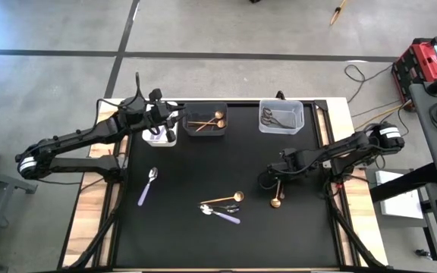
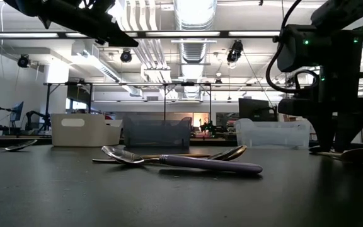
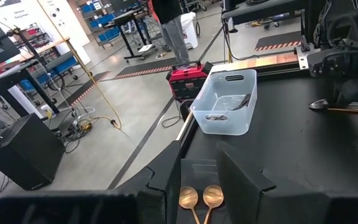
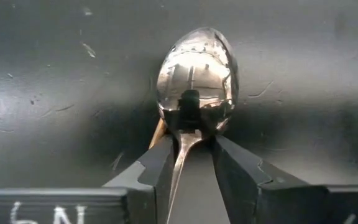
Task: Sort silverware by color (type)
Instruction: Put the black spoon into the transparent bin
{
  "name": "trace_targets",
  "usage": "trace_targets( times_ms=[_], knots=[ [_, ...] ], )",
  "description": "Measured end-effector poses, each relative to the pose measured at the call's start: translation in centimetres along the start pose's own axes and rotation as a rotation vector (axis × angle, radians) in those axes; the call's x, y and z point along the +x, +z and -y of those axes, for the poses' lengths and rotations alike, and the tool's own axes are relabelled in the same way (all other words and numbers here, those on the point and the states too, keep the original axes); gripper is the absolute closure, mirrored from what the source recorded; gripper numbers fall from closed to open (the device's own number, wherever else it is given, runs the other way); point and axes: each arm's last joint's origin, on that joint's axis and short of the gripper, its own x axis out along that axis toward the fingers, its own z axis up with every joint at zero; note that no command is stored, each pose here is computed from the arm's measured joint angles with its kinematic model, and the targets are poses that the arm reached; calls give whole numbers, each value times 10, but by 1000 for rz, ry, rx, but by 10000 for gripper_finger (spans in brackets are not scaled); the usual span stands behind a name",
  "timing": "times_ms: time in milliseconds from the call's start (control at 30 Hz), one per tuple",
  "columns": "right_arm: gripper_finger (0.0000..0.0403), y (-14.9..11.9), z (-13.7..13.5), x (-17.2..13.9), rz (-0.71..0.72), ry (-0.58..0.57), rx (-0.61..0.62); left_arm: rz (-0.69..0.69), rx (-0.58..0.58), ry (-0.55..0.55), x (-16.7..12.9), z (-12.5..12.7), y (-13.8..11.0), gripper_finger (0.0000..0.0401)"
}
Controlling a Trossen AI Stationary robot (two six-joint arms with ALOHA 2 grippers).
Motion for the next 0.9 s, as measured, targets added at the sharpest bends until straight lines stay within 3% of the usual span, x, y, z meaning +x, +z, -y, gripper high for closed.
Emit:
trace_targets(
  times_ms=[367, 633, 900],
  knots=[
    [386, 0, 0, 3, 23, -19, 44, 2, 0, 1, 0, 0, 0, 317],
    [392, 2, 2, -3, 36, 10, 52, 0, -3, 0, 0, 0, 0, 317],
    [393, 11, 1, -39, 138, 24, 21, 1, -3, 0, 0, 0, 0, 317]
  ],
)
